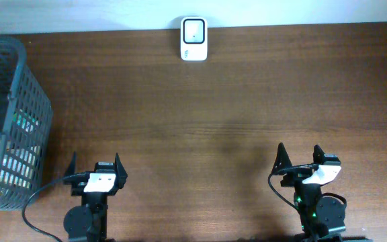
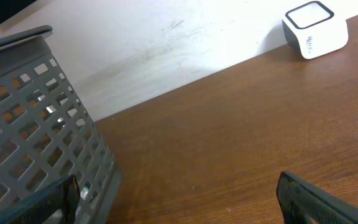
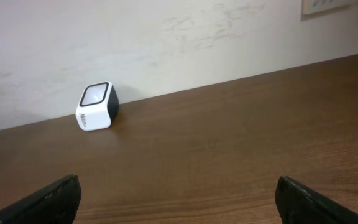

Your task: Scan the item barcode

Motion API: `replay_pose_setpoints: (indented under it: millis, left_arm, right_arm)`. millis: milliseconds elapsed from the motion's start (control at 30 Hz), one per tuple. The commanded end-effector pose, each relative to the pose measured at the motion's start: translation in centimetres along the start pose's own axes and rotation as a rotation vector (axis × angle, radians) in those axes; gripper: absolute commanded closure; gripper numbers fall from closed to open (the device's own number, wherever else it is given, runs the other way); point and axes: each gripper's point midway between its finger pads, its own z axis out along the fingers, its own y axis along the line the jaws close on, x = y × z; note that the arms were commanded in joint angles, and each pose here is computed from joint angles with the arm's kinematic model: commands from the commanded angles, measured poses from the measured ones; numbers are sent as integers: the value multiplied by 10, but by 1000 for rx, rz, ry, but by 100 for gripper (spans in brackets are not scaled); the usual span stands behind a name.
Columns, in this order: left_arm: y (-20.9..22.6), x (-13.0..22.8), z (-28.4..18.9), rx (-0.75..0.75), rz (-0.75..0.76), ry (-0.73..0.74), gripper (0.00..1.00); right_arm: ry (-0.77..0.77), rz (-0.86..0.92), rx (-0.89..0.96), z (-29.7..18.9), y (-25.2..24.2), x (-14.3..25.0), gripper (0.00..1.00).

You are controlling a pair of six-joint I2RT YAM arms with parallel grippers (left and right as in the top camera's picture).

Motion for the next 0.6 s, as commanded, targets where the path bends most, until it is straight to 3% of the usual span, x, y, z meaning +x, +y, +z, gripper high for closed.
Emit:
replay_pose_setpoints:
  millis: [0,500,567]
  left_arm:
    - [-1,2,0,-3,13,0,1]
    - [-1,-6,0,7,12,-35,1]
    - [-11,-13,-1,64,14,-70,1]
  right_arm:
    - [9,6,3,0,-1,4,1]
    - [9,6,3,0,-1,4,1]
    - [9,6,3,0,-1,4,1]
